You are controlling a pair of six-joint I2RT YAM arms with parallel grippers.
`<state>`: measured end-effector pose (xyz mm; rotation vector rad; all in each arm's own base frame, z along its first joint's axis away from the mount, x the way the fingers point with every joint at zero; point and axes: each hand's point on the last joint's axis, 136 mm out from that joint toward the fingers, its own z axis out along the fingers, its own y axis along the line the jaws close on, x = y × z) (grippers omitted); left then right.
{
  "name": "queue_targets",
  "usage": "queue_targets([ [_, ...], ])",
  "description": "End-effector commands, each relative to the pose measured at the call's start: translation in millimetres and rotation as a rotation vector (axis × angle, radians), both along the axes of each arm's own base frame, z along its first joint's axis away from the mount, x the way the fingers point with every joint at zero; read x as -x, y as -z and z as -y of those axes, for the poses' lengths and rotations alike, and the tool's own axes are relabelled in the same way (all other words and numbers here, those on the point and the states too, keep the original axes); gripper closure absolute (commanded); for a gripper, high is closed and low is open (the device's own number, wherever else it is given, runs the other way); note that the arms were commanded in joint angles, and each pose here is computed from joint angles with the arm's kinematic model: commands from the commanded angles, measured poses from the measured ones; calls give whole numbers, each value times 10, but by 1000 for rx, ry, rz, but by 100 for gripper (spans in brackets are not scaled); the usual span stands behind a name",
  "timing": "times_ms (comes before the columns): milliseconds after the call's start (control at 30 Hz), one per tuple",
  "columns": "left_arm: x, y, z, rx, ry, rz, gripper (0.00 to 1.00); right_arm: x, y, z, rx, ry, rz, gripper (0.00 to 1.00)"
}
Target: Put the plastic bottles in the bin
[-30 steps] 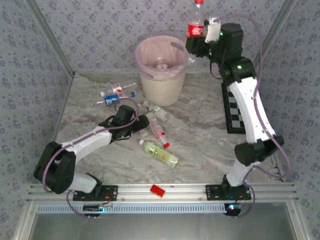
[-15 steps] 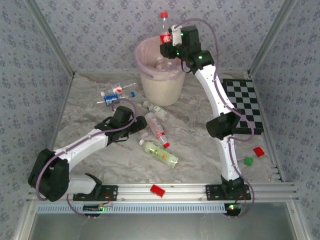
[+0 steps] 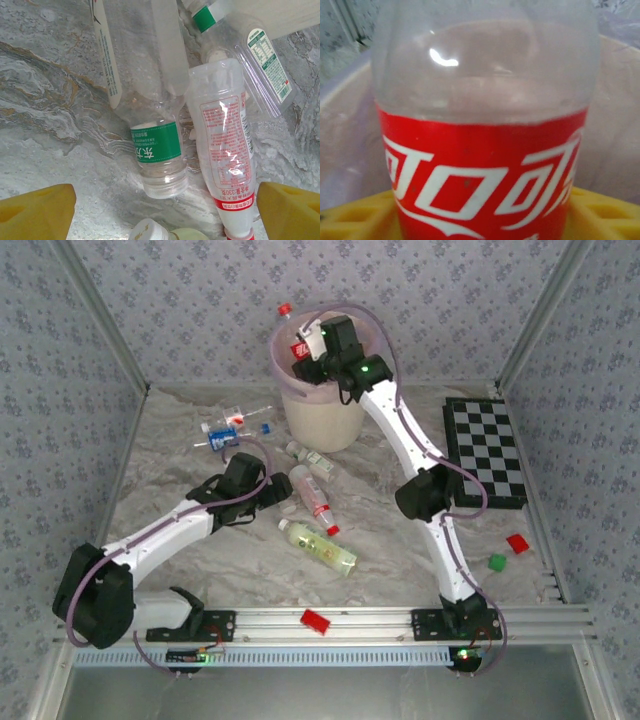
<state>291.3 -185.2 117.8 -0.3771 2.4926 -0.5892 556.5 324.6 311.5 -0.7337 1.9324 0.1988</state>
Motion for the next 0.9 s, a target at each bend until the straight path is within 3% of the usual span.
queue_targets([
  [0, 45, -28, -31, -23, 8, 3, 6, -57, 362, 66, 89, 2, -54, 15],
  [167, 75, 9, -56, -23, -2, -8, 6, -79, 288, 124, 80, 24, -42, 0],
  [433, 65, 19, -43, -24, -3, -12, 6, 17, -389, 178, -1, 32, 81, 0],
  [633, 64, 47, -8, -29, 11, -22, 5, 196, -1071, 284, -175, 24, 146, 0],
  [867, -34, -318, -167, -142, 33, 61, 4, 643, -1719, 732, -329, 45, 127, 0],
])
